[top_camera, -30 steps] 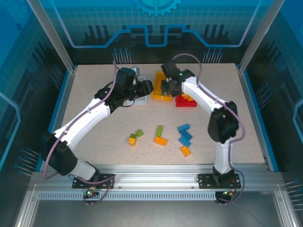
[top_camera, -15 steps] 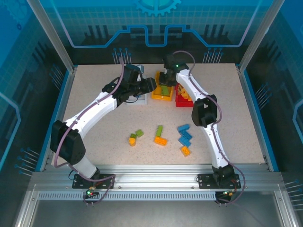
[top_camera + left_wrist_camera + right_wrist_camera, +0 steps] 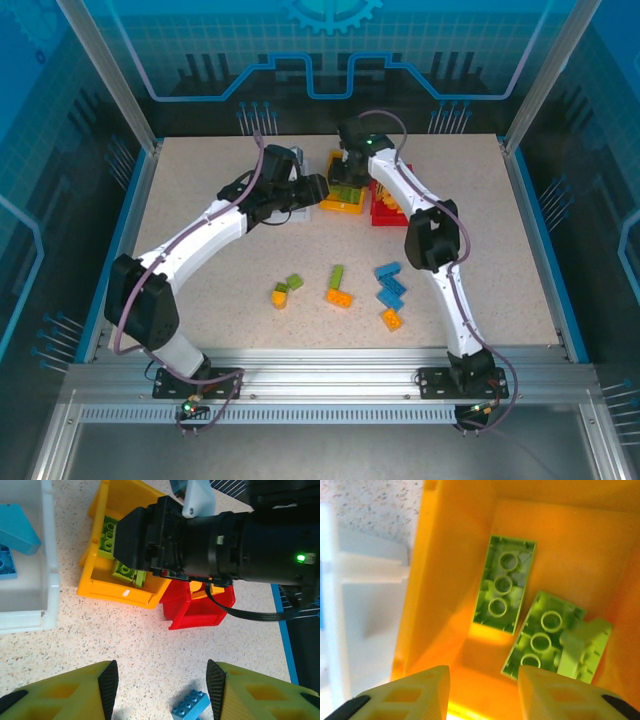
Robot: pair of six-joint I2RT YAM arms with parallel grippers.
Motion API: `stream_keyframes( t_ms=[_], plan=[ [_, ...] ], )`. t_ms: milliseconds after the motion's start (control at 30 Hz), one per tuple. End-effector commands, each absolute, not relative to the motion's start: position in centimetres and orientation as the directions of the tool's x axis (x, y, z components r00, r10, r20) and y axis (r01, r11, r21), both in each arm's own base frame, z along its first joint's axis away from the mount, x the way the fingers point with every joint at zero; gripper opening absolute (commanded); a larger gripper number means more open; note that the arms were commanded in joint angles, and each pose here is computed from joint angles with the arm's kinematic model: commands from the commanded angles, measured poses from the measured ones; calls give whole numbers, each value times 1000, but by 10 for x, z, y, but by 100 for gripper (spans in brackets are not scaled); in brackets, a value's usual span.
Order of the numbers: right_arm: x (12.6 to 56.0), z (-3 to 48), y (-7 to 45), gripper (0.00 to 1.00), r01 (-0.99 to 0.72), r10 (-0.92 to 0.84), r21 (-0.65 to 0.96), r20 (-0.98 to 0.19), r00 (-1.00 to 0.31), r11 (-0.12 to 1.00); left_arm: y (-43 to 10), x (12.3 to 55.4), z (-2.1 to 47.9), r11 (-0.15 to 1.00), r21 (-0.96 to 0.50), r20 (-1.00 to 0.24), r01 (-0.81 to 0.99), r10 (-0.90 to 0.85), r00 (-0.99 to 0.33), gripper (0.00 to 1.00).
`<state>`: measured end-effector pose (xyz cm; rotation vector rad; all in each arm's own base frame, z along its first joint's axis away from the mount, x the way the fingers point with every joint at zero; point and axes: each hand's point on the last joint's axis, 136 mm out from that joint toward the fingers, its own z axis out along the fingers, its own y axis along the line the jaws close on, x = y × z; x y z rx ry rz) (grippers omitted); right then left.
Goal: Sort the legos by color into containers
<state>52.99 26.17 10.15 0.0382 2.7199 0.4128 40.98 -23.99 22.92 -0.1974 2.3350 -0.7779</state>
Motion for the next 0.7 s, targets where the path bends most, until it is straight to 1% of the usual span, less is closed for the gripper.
stream_keyframes(
  t_ms=[0, 100, 167, 300, 400, 533, 667],
  plan=[
    [521, 192, 268, 39, -106, 73, 291, -543, -837, 951, -231, 396, 249, 807, -585, -564, 84, -330, -757, 53],
    [499, 226, 265, 39, -132, 56, 255, -617, -785, 958, -231, 385, 242, 807, -585, -540, 79, -315, -781, 53],
    [479, 240, 255, 38, -120, 70, 245, -648, -759, 962, -237, 375, 233, 804, -590, -510, 80, -294, -809, 53],
    [424, 242, 223, 39, -86, 102, 244, -664, -741, 966, -270, 349, 212, 800, -588, -467, 120, -214, -858, 54],
    [376, 229, 197, 41, -76, 102, 242, -647, -756, 967, -306, 328, 198, 807, -540, -490, 239, -71, -869, 56],
    [309, 217, 154, 43, -30, 134, 247, -618, -774, 969, -351, 307, 176, 762, -481, -510, 434, 160, -845, 57],
    [247, 208, 116, 52, 39, 224, 304, -604, -765, 952, -385, 302, 140, 725, -383, -506, 573, 354, -786, 58]
  ],
)
